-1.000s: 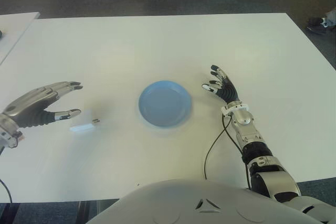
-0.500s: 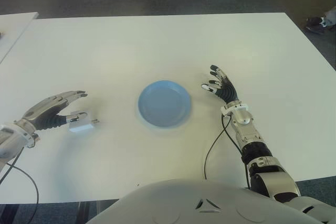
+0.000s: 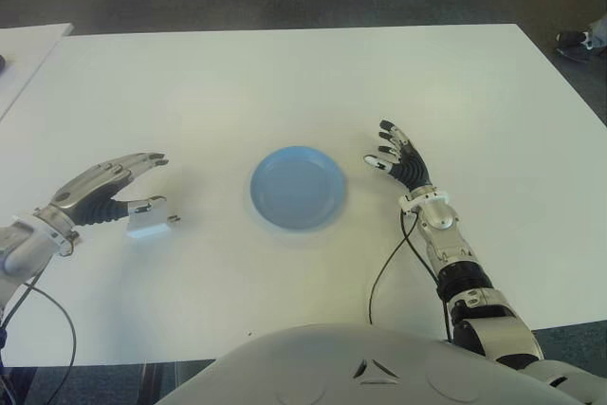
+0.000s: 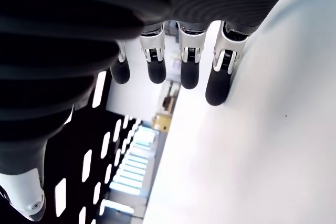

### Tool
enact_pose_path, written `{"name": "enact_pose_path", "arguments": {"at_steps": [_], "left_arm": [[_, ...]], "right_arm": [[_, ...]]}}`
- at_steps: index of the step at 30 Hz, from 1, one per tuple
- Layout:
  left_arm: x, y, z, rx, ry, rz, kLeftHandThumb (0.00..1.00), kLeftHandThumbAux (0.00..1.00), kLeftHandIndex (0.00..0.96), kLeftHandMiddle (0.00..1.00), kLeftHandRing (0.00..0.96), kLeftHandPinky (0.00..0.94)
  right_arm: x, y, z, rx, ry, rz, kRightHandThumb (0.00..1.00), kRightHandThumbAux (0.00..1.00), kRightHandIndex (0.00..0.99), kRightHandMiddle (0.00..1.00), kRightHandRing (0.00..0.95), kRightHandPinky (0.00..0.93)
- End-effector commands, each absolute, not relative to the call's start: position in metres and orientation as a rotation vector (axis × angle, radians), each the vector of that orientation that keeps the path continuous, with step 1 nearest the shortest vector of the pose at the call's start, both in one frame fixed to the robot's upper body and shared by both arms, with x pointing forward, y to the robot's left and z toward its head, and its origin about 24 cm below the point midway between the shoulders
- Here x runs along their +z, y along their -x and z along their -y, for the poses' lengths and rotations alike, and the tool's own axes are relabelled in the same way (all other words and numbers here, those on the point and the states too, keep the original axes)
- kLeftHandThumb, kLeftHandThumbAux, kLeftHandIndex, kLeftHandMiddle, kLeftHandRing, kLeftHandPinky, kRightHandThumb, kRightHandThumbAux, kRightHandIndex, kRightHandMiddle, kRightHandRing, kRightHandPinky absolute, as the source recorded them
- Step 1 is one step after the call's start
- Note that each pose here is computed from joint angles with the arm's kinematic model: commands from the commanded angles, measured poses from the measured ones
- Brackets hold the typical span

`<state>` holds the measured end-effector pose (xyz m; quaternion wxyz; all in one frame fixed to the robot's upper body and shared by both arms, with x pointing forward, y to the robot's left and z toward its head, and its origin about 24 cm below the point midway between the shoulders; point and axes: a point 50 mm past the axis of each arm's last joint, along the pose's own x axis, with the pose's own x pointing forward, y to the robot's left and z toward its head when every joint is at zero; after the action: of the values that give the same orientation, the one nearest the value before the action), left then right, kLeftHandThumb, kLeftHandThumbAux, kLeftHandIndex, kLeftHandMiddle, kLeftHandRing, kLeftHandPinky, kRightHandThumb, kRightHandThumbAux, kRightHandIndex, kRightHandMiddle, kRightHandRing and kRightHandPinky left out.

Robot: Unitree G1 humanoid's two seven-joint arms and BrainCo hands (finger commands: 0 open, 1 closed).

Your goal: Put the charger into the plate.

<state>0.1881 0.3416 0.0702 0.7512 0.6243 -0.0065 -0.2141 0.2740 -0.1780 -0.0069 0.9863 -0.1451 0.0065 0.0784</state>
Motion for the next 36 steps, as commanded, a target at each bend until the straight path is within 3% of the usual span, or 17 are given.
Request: {"name": "enact_pose_path", "arguments": {"at_steps": [1,15,25,36], "left_arm": [[0.060,-0.186,-0.335,-0.478,-1.342,0.005,0.428,0.157,0.000,0.000,0.000,0.000],[0.059,-0.213,-0.318,-0.473,-1.350,0.072,0.444,0.163,0.000,0.000,0.000,0.006],[0.056,-0.227,-0.315,-0.466,-1.375,0.107,0.444,0.164,0.000,0.000,0.000,0.016],[0.050,-0.217,-0.316,-0.471,-1.381,0.134,0.452,0.160,0.000,0.000,0.000,0.024]], "right_arm": [[-0.024,-0.256,0.186,0.147,0.302,-0.099,0.136,0.630,0.000,0.039,0.083,0.164],[-0.014,-0.258,0.215,0.064,0.299,-0.098,0.170,0.636,0.000,0.049,0.091,0.164],[-0.011,-0.260,0.211,0.043,0.296,-0.050,0.168,0.634,0.000,0.053,0.087,0.150],[-0.013,-0.247,0.211,0.016,0.315,0.001,0.175,0.624,0.000,0.045,0.077,0.143]]}}
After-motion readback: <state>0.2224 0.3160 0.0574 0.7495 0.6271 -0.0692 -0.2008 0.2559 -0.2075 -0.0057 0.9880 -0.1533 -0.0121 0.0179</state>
